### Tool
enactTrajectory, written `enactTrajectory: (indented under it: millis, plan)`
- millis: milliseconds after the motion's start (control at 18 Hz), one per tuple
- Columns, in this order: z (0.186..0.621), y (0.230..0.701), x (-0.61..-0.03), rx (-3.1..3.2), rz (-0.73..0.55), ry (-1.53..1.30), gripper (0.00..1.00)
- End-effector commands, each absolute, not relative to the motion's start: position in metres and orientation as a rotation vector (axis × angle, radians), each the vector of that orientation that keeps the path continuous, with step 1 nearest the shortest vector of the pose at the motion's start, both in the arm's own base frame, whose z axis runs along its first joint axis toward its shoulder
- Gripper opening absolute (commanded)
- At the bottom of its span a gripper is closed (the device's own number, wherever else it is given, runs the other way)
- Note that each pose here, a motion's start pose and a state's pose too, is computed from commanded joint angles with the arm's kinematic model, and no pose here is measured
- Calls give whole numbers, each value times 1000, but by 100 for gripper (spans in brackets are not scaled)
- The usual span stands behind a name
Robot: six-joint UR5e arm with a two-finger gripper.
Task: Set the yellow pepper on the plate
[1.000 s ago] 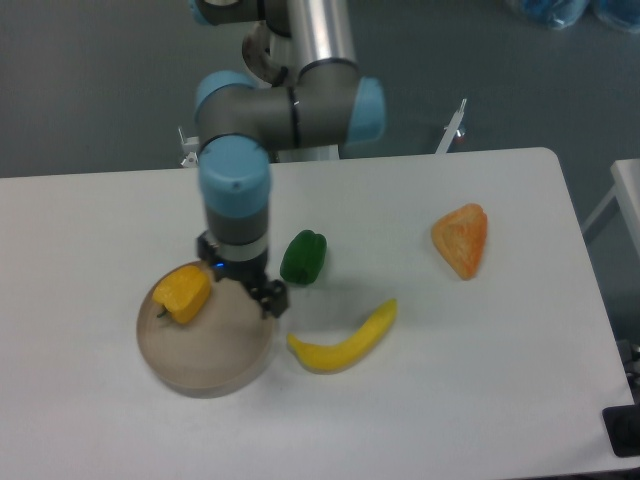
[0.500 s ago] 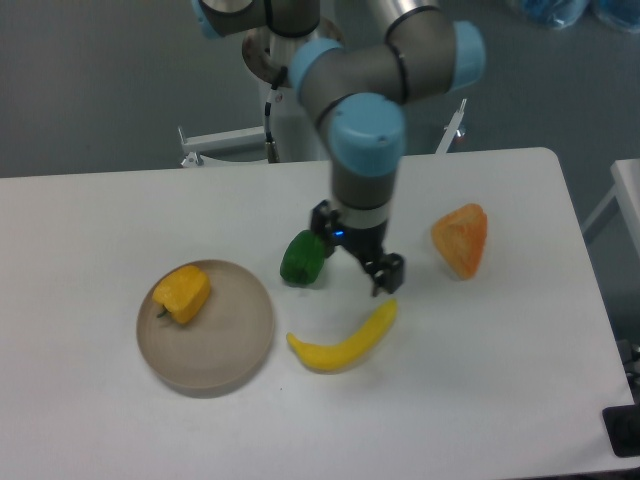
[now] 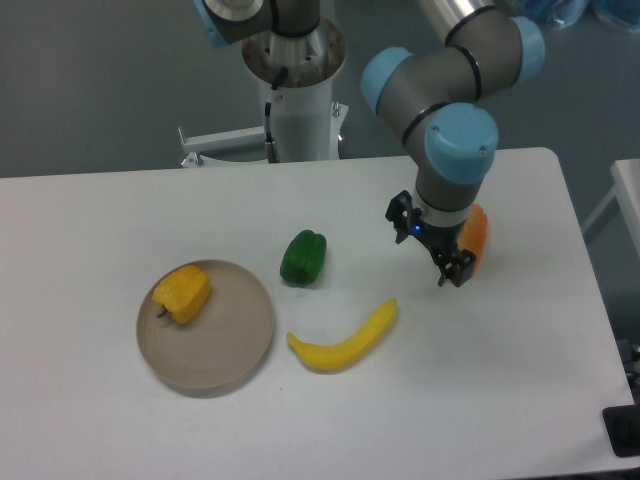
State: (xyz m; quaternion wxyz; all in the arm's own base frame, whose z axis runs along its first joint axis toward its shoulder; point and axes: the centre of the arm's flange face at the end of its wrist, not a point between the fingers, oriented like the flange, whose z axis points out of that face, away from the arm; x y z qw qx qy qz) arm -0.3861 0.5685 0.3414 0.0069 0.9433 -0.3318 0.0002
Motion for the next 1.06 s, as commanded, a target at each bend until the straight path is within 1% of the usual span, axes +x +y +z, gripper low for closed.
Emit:
enactTrajectory:
  millis: [278,500,1056]
  plan:
    - [346,588,-397,2953,-44,-1056,100]
    - [350,587,-399,2908,-49,-1170,100]
    - [347,587,-398,2905,-44,-1174,100]
